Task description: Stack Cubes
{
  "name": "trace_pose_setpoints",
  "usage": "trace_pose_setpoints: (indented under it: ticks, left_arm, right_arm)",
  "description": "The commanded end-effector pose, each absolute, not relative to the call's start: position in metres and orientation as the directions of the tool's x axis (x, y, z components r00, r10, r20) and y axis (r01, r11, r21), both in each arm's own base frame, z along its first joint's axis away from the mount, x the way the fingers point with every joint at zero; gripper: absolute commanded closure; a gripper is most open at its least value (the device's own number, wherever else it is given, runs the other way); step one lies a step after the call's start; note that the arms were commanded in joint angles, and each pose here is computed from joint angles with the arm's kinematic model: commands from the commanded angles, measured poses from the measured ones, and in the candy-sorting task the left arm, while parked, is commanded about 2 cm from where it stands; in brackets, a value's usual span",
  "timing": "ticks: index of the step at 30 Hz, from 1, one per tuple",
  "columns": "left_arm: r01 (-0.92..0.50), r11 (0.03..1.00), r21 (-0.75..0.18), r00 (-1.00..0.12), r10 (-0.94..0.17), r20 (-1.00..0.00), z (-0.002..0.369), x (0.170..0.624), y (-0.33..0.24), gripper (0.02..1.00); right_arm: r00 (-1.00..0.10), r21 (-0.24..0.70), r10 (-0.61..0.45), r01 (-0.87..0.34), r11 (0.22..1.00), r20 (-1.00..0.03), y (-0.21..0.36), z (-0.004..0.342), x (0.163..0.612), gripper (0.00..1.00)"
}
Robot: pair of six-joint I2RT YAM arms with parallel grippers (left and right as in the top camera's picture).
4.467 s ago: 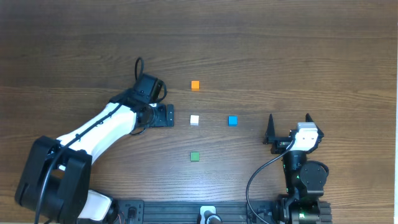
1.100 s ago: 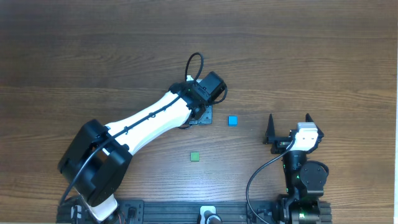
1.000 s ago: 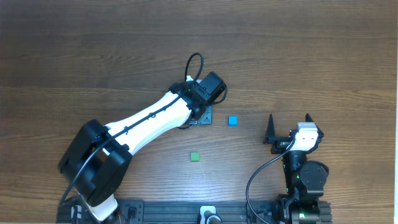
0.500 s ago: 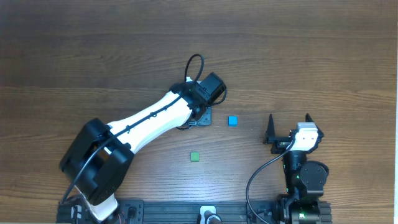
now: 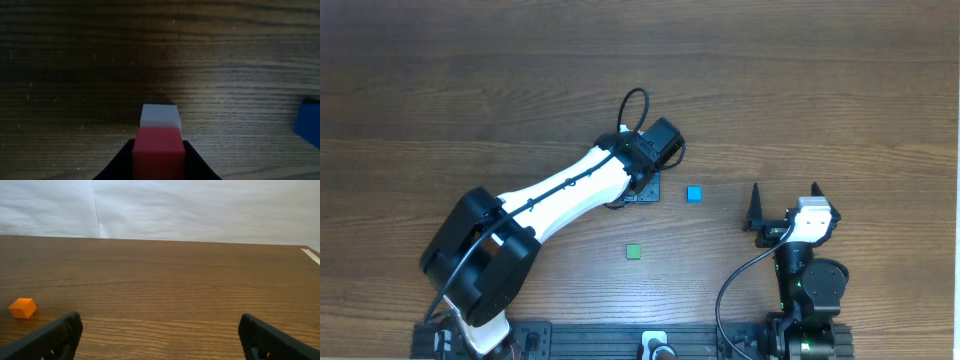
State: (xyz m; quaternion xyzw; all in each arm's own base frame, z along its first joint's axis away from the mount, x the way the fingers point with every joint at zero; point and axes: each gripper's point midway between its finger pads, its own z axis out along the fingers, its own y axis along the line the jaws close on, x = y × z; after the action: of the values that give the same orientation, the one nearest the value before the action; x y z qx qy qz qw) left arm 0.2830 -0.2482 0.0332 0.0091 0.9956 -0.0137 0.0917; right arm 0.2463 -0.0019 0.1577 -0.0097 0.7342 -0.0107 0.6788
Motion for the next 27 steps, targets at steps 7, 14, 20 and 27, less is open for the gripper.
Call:
trace_pose_setpoints:
  ticks: [7,14,20,27]
  left_arm:
    - [0.007,1.000,-0.021,-0.979,0.002,-0.203,0.0326,0.2885,-0.2486,0.858]
    - [0.006,1.000,-0.015,-0.978,0.002,-0.208,0.0327,0.2894,-0.2476,0.853]
    - [0.005,1.000,-0.010,-0.977,0.002,-0.213,0.0329,0.2901,-0.2468,0.840]
    - [0.004,1.000,-0.012,-0.977,0.001,-0.215,0.0327,0.2909,-0.2472,0.829]
  right_arm:
    - [-0.079,-0.034,-0.033,0.013,0.999,-0.996,-0.0045,0.1557,0.2463,0.007]
    - [-0.079,-0.034,-0.033,0.013,0.999,-0.996,-0.0046,0.1557,0.2463,0.007]
    - [-0.079,-0.034,-0.033,0.013,0.999,-0.996,-0.0046,0.1557,0.2463,0.007]
    - [-0.079,-0.034,-0.033,0.013,0.999,-0.996,-0.0046,0.1557,0.2463,0.007]
